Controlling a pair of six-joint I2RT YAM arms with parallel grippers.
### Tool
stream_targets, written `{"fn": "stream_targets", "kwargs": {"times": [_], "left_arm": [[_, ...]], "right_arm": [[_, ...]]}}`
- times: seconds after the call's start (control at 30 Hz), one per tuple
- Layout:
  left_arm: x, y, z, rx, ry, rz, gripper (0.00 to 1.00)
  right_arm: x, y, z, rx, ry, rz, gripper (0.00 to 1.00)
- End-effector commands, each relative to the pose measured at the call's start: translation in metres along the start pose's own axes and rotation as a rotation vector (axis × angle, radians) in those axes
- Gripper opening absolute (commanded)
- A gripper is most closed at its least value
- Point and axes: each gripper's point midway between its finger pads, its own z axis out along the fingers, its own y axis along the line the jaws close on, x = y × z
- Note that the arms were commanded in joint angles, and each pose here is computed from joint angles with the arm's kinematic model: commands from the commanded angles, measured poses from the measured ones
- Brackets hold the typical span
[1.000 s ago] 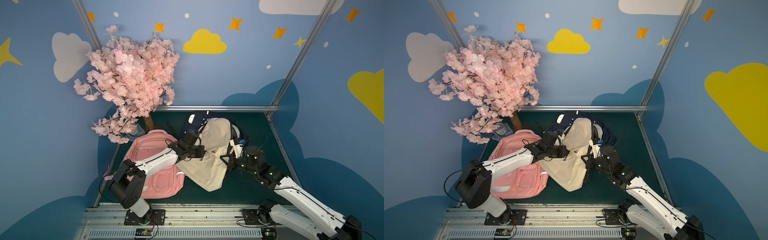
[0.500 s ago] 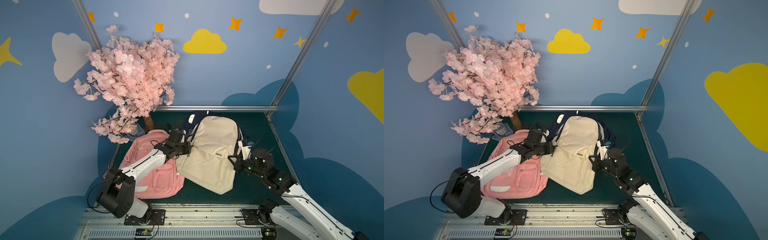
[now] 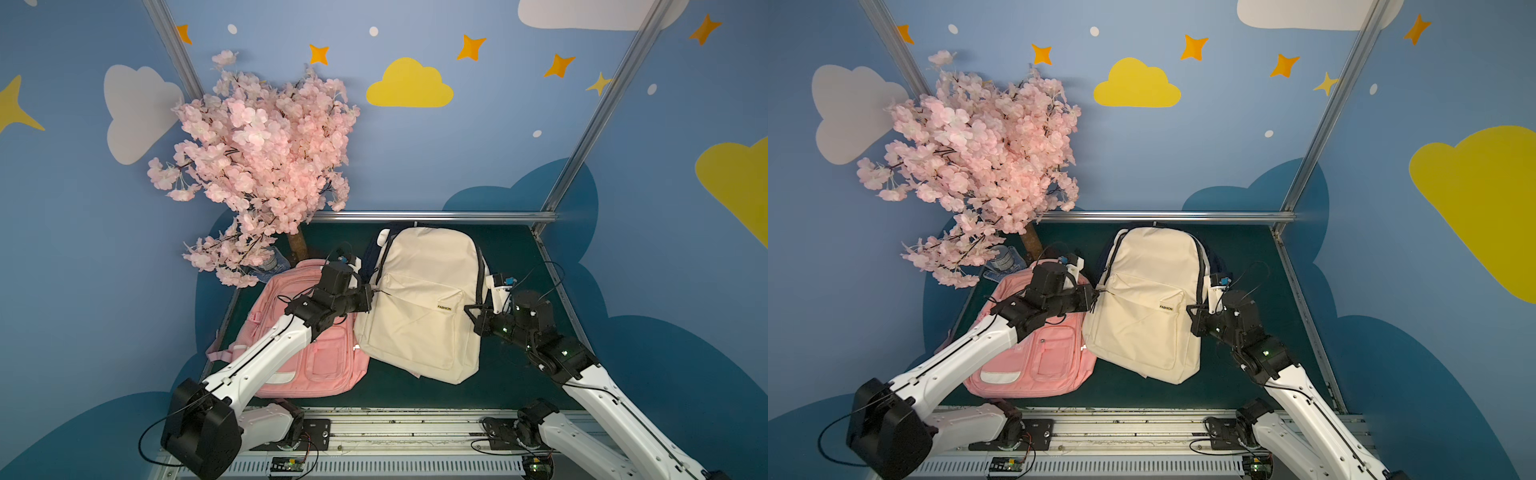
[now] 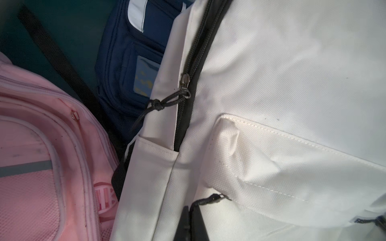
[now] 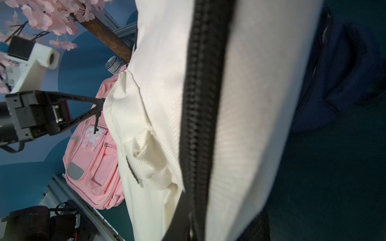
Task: Zip up the backpack
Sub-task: Zip the zipper on the backpack.
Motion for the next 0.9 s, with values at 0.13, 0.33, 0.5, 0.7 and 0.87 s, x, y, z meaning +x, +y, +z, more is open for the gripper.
{"fn": "stream_targets", "kwargs": {"times": [0.13, 0.33, 0.5, 0.7, 0.87], "left_arm": [[0.007, 0.043, -0.028, -0.159, -0.043, -0.068, 0.02], [0.021, 0.046, -0.053, -0.139, -0.132, -0.103, 0.02], [0.064, 0.058, -0.025, -0.137, -0.009, -0.170, 0.02], [0.096, 0.077, -0.007, -0.196, 0.069, -0.188, 0.02], [0.105, 0.076, 0.005, -0.194, 0.146, -0.173, 0.09]], "right_arm": [[-0.044, -0.014, -0.017, 0.059, -0.132, 0.039, 0.00], [-0.020, -0.009, 0.013, -0.027, -0.017, 0.053, 0.00], [0.016, -0.044, 0.057, 0.069, 0.094, 0.137, 0.00], [0.043, -0.075, 0.084, 0.173, 0.221, 0.205, 0.00], [0.049, -0.087, 0.086, 0.230, 0.314, 0.243, 0.18]]}}
